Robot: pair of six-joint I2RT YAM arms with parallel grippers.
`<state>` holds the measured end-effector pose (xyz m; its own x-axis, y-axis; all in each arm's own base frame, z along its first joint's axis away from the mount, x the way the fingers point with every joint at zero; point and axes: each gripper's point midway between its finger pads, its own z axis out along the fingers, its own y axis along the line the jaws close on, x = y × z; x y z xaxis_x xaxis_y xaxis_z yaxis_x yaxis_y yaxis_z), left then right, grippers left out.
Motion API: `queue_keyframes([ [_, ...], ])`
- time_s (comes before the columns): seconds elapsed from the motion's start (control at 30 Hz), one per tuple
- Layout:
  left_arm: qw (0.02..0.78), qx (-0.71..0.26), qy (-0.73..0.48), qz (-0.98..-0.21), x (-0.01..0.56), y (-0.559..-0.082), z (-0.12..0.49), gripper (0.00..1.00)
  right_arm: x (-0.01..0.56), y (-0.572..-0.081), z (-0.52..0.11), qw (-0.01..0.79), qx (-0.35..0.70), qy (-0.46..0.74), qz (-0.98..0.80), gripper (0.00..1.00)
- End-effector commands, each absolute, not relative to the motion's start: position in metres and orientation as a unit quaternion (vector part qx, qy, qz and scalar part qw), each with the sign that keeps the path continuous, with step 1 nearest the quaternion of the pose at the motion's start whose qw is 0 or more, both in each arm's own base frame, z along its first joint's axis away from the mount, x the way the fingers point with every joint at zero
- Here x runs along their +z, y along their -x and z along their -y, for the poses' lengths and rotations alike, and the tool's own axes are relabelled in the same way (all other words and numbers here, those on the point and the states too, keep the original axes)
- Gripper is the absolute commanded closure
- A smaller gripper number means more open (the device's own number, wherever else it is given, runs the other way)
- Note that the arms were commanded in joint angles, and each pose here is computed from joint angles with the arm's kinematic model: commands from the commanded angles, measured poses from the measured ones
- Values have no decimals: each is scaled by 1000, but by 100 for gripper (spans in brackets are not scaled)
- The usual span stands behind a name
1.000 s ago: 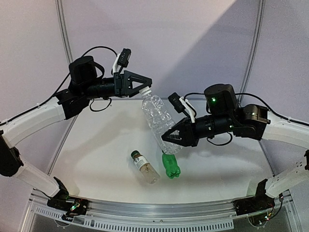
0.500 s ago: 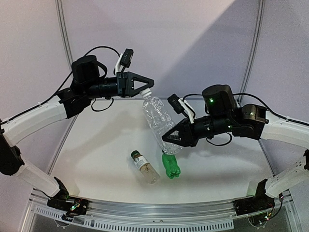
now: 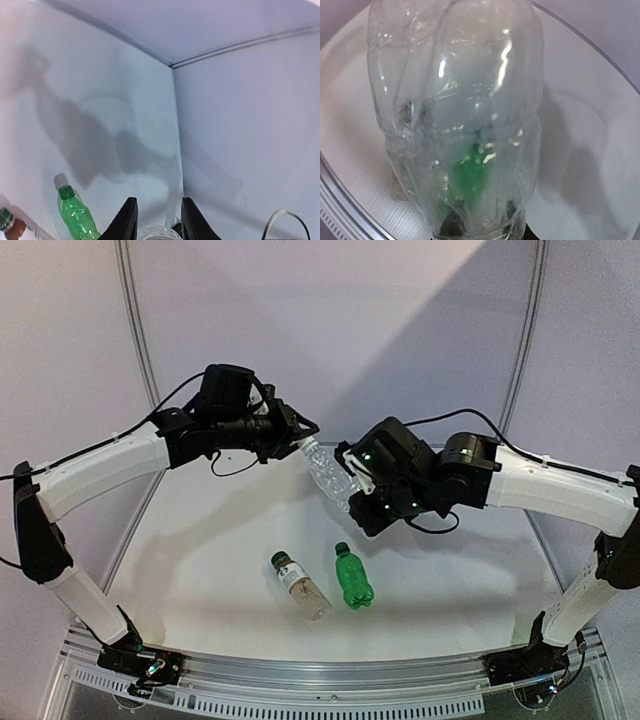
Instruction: Unscrew the bottle caps
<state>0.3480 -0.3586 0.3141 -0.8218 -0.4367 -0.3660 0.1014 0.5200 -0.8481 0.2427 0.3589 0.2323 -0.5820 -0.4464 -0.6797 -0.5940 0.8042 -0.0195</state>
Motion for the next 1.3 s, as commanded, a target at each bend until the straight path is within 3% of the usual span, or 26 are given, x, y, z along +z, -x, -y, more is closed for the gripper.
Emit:
queue_keyframes([
  [0.0,192,-403,192,-874,255,-338,347,100,243,-269,-339,405,-2,249,-880,100],
  [0.27,183,-416,190,-870,259,-338,353,100,229,-263,-342,389,-14,268,-882,100],
  [0.3,184,-420,187,-869,259,-338,354,97,229,-262,-344,389,-9,269,-881,100],
  [0.33,186,-426,180,-867,262,-337,356,88,229,-262,-345,389,-4,270,-881,100],
  [0.47,219,-450,157,-852,280,-335,352,37,231,-257,-348,389,19,275,-879,100],
  [0.63,300,-470,121,-821,321,-327,327,1,235,-250,-346,389,45,277,-877,100],
  [0.87,368,-491,41,-788,344,-309,296,1,248,-238,-357,382,110,288,-871,100],
  [0.97,399,-532,-60,-744,372,-287,303,1,257,-220,-375,355,213,314,-854,100],
  [1.1,420,-559,-149,-699,402,-267,312,1,294,-190,-395,308,428,320,-788,100],
  [1.27,408,-603,-192,-658,425,-252,323,1,318,-165,-398,288,494,347,-743,100],
])
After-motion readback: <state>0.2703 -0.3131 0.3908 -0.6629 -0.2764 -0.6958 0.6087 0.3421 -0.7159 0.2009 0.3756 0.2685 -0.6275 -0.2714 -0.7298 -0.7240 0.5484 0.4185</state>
